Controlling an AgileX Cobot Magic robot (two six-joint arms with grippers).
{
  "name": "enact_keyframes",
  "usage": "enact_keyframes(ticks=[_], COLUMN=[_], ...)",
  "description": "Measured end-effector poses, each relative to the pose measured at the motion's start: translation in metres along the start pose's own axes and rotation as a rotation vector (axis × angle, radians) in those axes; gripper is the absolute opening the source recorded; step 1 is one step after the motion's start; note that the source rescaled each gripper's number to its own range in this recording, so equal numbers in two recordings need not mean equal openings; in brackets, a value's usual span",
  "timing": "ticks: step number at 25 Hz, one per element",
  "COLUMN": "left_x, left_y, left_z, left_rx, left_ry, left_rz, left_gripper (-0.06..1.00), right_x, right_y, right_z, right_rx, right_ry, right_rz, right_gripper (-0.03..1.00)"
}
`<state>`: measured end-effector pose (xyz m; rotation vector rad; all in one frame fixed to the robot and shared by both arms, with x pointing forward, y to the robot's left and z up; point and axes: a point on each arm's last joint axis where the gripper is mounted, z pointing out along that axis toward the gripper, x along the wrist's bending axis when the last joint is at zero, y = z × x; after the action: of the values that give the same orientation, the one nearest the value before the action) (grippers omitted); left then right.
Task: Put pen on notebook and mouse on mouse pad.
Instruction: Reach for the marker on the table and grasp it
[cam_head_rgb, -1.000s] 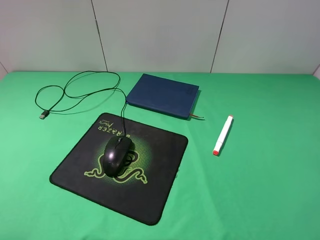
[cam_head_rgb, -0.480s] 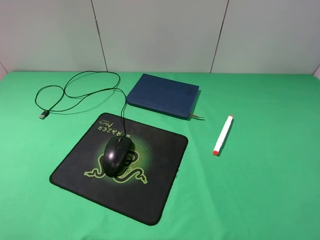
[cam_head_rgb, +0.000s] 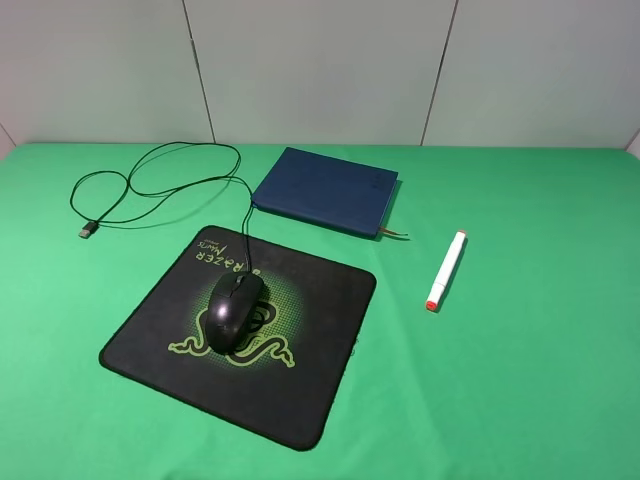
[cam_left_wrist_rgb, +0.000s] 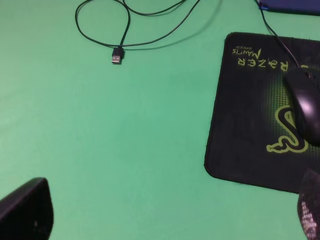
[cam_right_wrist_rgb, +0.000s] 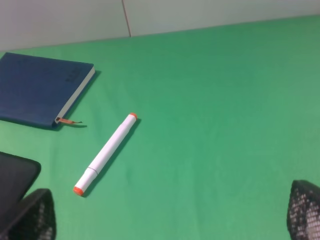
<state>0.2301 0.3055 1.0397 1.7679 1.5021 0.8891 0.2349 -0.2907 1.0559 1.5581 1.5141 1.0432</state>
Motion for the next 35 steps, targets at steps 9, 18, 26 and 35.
enact_keyframes(ticks=[9, 18, 26, 35], left_x=[0.0000, 0.0000, 0.0000, 0.0000], left_y=[0.0001, 0.0001, 0.0001, 0.0001], left_z=[0.0000, 0.0000, 0.0000, 0.0000], left_rx=[-0.001, -0.001, -0.001, -0.001], left_ry=[0.000, 0.000, 0.000, 0.000], left_rz=[0.000, 0.000, 0.000, 0.000], left_gripper=[0.96, 0.96, 0.96, 0.96], right_x=[0.0000, 0.0000, 0.0000, 0.0009], right_y=[0.0000, 0.0000, 0.0000, 0.0004], right_z=[0.0000, 0.0000, 0.0000, 0.0000], right_rx=[0.000, 0.000, 0.000, -0.005], right_ry=[0.000, 0.000, 0.000, 0.010], right_rz=[0.000, 0.000, 0.000, 0.006], right_gripper=[1.00, 1.00, 1.00, 1.00])
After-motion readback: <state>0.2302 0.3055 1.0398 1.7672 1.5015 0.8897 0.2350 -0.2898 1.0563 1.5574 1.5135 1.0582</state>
